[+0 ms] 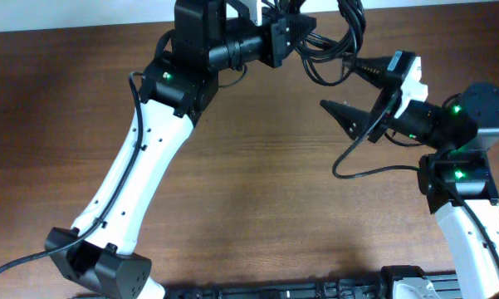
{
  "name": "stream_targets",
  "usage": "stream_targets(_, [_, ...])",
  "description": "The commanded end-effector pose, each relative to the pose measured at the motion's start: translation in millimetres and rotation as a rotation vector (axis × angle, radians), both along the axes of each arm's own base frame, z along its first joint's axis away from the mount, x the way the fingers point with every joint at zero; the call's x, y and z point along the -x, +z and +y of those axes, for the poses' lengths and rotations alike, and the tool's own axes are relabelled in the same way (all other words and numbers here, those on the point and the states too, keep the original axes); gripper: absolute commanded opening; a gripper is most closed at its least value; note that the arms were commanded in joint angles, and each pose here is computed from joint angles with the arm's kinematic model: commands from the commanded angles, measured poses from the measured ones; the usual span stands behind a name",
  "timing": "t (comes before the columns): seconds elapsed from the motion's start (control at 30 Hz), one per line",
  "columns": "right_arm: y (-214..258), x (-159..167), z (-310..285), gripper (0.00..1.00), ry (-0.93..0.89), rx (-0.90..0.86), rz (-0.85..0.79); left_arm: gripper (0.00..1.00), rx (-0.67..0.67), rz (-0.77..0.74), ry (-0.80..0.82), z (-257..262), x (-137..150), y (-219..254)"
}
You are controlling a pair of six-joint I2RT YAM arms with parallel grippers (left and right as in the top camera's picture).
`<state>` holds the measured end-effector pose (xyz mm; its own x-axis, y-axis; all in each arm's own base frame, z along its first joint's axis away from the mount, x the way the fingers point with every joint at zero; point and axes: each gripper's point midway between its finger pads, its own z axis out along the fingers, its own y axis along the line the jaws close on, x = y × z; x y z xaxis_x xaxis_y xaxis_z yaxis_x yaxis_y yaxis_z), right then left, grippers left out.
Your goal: Untangle cables
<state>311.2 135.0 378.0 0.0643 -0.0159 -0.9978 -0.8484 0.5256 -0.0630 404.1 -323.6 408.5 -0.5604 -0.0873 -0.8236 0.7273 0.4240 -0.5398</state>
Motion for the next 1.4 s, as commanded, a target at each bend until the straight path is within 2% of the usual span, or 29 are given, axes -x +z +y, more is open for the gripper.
stream_targets(0.0, [9.2,17.1,8.9,0.47,0.093,0.004,-0.023,0.00,0.015,-0.059,-0.027,-5.0,10.0,17.3])
stream_targets(0.07, [9.2,17.7,9.2,0.15,0.097,0.004,-0.023,0.00,0.010,-0.062,-0.002,-4.3,6.5,16.8])
stream_targets(0.1, [9.2,17.9,9.4,0.04,0.099,0.004,-0.023,0.00,0.010,-0.061,0.000,-4.2,6.3,16.8])
stream_targets(0.17, [10.7,25.2,12.7,0.04,0.144,0.009,-0.039,0.00,0.008,-0.051,0.038,-1.3,0.6,15.8])
stream_targets(0.27, [8.8,46.6,20.2,0.04,0.274,0.062,-0.138,0.00,0.042,0.044,0.160,8.0,-15.0,13.3])
stream_targets(0.4, [8.1,48.8,20.9,0.04,0.288,0.062,-0.136,0.00,0.125,0.168,0.256,14.8,-25.4,15.8])
stream_targets(0.43, [8.1,48.7,20.8,0.11,0.287,0.062,-0.136,0.00,0.154,0.184,0.261,15.6,-26.7,20.2])
stream_targets(0.5, [7.2,48.2,20.7,0.74,0.285,0.059,-0.126,0.00,0.181,0.178,0.272,20.3,-31.0,26.2])
stream_targets(0.53, [5.6,48.0,20.7,0.96,0.284,0.057,-0.113,0.00,0.181,0.178,0.277,22.5,-32.4,26.1])
stream_targets(0.57, [3.8,47.7,20.6,1.00,0.284,0.054,-0.096,0.00,0.180,0.179,0.285,26.0,-34.8,25.5])
stream_targets(0.63, [-0.7,37.7,17.6,0.99,0.225,0.039,-0.036,0.00,0.179,0.182,0.310,38.4,-42.4,24.3])
stream_targets(0.73, [-9.3,5.8,2.6,0.99,0.019,-0.038,0.149,0.00,0.154,0.219,0.374,65.3,-56.4,12.0])
stream_targets(0.8, [-16.7,-6.4,-5.6,0.99,-0.070,-0.058,0.215,0.00,0.117,0.227,0.396,81.0,-61.8,2.5])
stream_targets(0.93, [-30.6,-29.9,-27.6,0.99,-0.270,-0.125,0.354,0.00,-0.036,0.002,0.200,90.5,-49.8,-0.8])
stream_targets(1.0, [-30.2,-29.9,-28.0,0.99,-0.272,-0.139,0.369,0.00,-0.088,-0.004,0.162,101.7,-46.1,-13.1])
stream_targets(1.1, [-29.1,-24.2,-22.1,0.99,-0.224,-0.137,0.371,0.00,-0.075,-0.028,-0.015,97.0,-21.6,-13.8])
stream_targets(1.17, [-25.3,-0.5,-2.6,0.99,-0.043,-0.130,0.383,0.00,-0.055,-0.092,-0.154,87.0,-0.7,-8.4])
stream_targets(1.23, [-18.5,21.3,10.1,0.98,0.109,-0.121,0.366,0.00,-0.056,-0.091,-0.204,79.6,9.6,-11.1])
stream_targets(1.37, [-4.3,24.1,11.8,0.99,0.139,-0.108,0.267,0.00,-0.137,-0.164,-0.306,63.9,32.4,-30.9])
